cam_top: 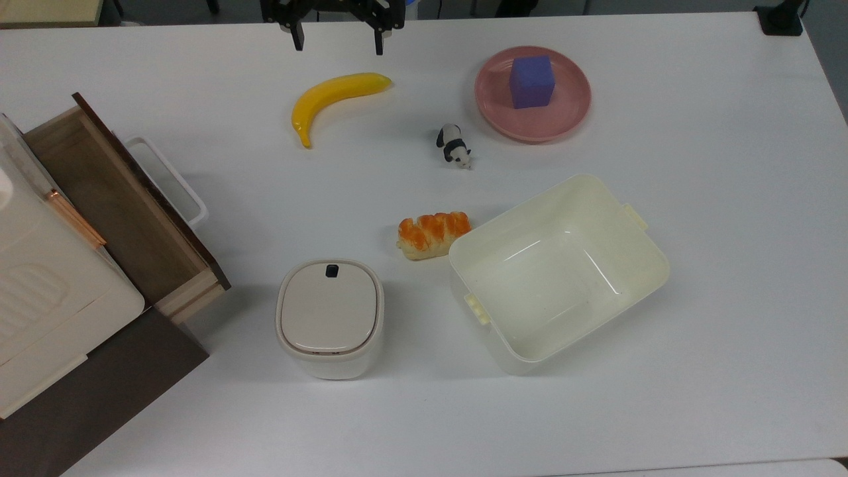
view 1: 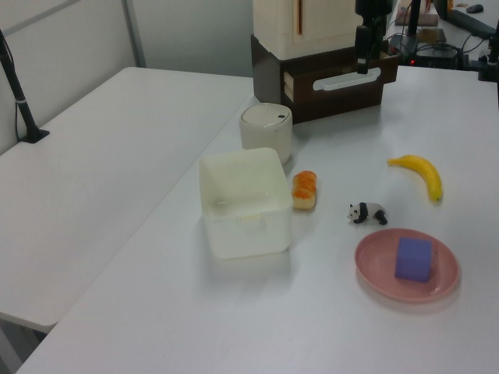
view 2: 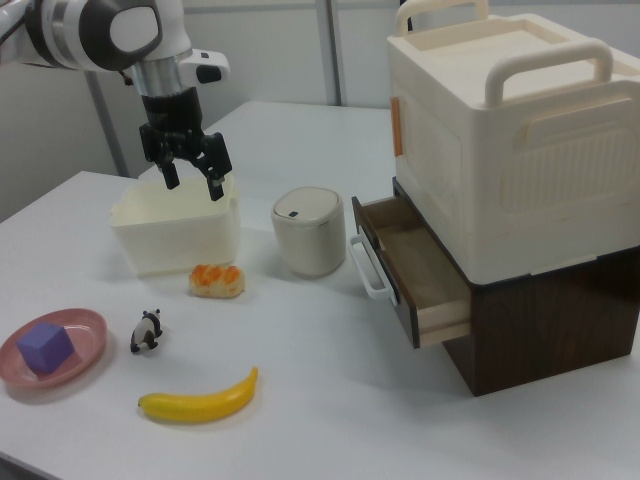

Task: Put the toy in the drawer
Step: 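Move the gripper from rest toward the panda figurine, then lower the gripper onto the panda figurine and close on it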

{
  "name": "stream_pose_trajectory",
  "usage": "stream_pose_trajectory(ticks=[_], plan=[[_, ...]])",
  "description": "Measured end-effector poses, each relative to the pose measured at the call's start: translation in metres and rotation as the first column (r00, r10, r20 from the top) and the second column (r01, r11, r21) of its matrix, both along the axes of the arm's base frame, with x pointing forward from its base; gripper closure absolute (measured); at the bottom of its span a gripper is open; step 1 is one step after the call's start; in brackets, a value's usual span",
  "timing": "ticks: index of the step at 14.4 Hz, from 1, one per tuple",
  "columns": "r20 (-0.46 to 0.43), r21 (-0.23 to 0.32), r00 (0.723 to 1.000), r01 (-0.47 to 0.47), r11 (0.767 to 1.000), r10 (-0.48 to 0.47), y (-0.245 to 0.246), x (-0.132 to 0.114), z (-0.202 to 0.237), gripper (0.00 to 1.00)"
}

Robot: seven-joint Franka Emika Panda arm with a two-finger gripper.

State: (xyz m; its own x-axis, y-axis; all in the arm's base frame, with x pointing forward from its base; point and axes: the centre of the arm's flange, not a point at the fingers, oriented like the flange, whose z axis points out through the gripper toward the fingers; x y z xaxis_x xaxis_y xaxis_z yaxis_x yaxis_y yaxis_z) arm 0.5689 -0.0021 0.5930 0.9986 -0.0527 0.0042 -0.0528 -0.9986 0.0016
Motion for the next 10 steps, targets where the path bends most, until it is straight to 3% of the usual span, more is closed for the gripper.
stream_pose_trajectory(ticks=[7, 10], plan=[[-0.016, 0.001, 1.000, -0.020, 1.000, 0.020, 0.011, 0.002, -0.009, 0.00], [-0.048, 0.003, 0.996, -0.070, 0.998, 0.070, 0.040, 0.002, -0.024, 0.00]])
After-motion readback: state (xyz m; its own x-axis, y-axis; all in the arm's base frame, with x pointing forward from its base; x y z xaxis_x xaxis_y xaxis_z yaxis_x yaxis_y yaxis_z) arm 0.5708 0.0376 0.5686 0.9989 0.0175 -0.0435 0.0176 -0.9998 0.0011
